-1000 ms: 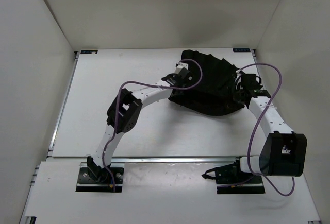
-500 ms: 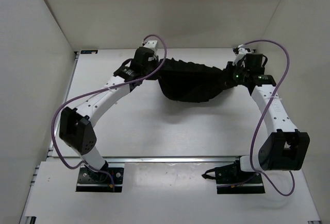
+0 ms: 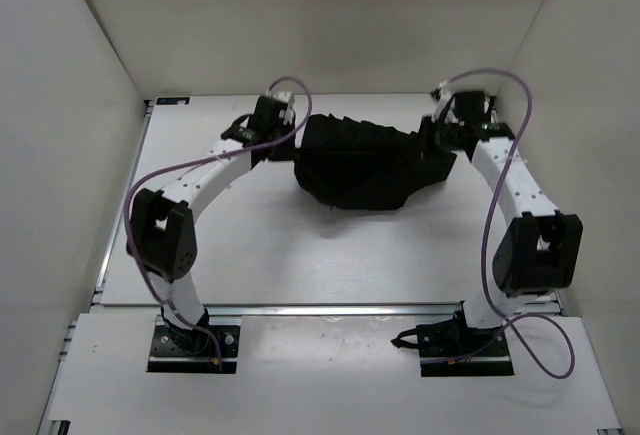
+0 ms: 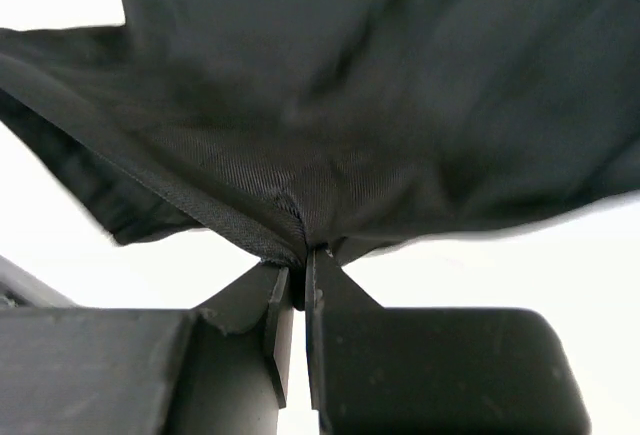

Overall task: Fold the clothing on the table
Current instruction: Flatten the skirt out

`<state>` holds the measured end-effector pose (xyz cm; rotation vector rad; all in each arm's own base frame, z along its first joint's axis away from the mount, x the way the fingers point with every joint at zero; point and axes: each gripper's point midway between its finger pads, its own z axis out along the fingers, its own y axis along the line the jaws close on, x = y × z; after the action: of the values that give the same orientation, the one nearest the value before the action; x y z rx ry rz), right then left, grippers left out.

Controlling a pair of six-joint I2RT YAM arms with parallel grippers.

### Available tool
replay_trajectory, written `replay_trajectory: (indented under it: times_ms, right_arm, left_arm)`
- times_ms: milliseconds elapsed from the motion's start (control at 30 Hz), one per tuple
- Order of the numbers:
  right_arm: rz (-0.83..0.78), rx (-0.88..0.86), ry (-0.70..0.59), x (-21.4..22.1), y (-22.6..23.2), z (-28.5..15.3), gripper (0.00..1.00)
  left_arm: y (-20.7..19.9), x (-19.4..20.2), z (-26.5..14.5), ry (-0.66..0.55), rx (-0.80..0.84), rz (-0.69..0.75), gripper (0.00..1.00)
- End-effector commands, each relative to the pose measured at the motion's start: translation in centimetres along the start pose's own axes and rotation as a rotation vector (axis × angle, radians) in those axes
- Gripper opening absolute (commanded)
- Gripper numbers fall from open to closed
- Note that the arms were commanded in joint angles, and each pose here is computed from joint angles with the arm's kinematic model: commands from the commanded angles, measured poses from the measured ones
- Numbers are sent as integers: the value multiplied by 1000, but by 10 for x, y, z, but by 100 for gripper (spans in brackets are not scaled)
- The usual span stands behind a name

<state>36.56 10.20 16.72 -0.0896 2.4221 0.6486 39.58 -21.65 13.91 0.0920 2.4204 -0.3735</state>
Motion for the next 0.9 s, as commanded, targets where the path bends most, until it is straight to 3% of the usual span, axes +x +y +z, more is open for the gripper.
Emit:
replay_trajectory:
  times_ms: [0, 33, 67, 167, 233, 267, 333, 433, 533, 667, 733, 867]
  right_arm:
    - [-119, 228, -337, -149, -33, -59, 0]
    - [-120, 226, -321, -160, -37, -52, 0]
    - [-183, 231, -471, -217, -12, -94, 0]
    - [-237, 201, -619, -259, 16, -131, 0]
    - [-290, 221, -691, -258, 27, -156, 0]
    - [-313, 243, -702, -256, 29, -157, 0]
    - [-325, 342, -663, -225, 6, -150, 0]
    - [-244, 349, -529, -156, -30, -120, 0]
    - [-201, 357, -350, -61, -52, -82, 0]
    - [-116, 279, -139, 58, -41, -58, 0]
    - [-73, 233, -63, 94, -28, -56, 0]
    - [-25, 151, -77, 110, -10, -66, 0]
  left_arm:
    - [72, -100, -16, -186, -264, -40, 0]
    - [62, -145, -38, -283, -246, -50, 0]
    - [51, -187, -51, -370, -230, -44, 0]
    - [24, -266, -124, -635, -192, -40, 0]
    - [12, -282, -174, -772, -198, -41, 0]
    - [15, -279, -172, -792, -223, -19, 0]
    - [10, -260, -183, -803, -230, 12, 0]
    - [31, -200, -144, -653, -274, 19, 0]
    - [62, -91, -99, -413, -306, 23, 0]
    - [68, 15, -112, -256, -263, 0, 0]
    - [71, 71, -113, -128, -234, -22, 0]
    - [66, 103, -129, -62, -175, -79, 0]
